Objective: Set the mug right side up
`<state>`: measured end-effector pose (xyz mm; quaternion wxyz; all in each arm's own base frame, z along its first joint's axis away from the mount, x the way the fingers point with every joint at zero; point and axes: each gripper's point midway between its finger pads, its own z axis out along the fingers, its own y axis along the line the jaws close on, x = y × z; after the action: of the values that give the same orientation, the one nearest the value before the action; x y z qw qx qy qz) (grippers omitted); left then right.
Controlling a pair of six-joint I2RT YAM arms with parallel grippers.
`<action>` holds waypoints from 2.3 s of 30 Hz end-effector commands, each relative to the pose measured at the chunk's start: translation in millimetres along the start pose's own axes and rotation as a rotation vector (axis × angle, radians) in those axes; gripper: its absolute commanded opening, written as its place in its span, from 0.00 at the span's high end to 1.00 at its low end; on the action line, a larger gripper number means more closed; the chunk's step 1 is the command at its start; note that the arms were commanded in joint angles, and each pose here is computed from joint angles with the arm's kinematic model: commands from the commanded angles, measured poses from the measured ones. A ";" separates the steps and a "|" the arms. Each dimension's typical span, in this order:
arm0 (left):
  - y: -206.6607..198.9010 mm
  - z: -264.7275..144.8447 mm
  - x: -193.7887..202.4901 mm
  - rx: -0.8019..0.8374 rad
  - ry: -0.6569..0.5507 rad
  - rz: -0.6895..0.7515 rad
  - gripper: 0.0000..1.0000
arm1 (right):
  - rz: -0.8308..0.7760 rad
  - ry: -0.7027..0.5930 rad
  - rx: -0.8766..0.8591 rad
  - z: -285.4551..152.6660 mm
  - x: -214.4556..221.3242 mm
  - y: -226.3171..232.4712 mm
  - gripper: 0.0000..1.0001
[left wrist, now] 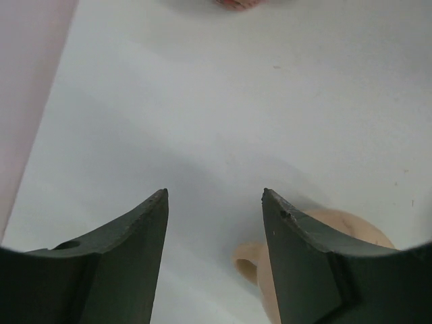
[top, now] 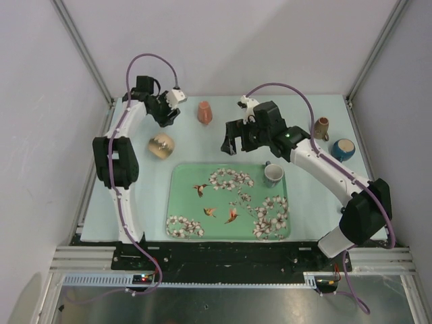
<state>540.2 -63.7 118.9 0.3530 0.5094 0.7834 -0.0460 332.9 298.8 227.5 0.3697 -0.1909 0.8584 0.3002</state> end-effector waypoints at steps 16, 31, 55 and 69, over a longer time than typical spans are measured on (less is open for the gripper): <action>6.2 -108.9 26.6 -0.122 -0.009 0.183 0.01 | -0.023 0.025 -0.047 -2.5 13.0 11.3 0.01; 42.8 -54.3 -24.0 -0.131 -0.100 -0.131 0.00 | -0.022 0.056 -0.029 -3.3 22.6 7.9 0.00; 41.9 -30.7 -11.0 -0.069 -0.130 -0.236 0.02 | -0.014 0.120 0.010 -2.2 38.9 -1.1 0.01; 41.5 -52.2 14.3 -0.092 -0.099 -0.242 0.08 | -0.016 0.127 0.009 -4.0 40.8 -0.3 0.01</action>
<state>547.4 -15.5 119.8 0.3713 0.3831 0.8405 -0.0945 305.6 290.8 192.8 0.3085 -0.2085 0.8844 0.2815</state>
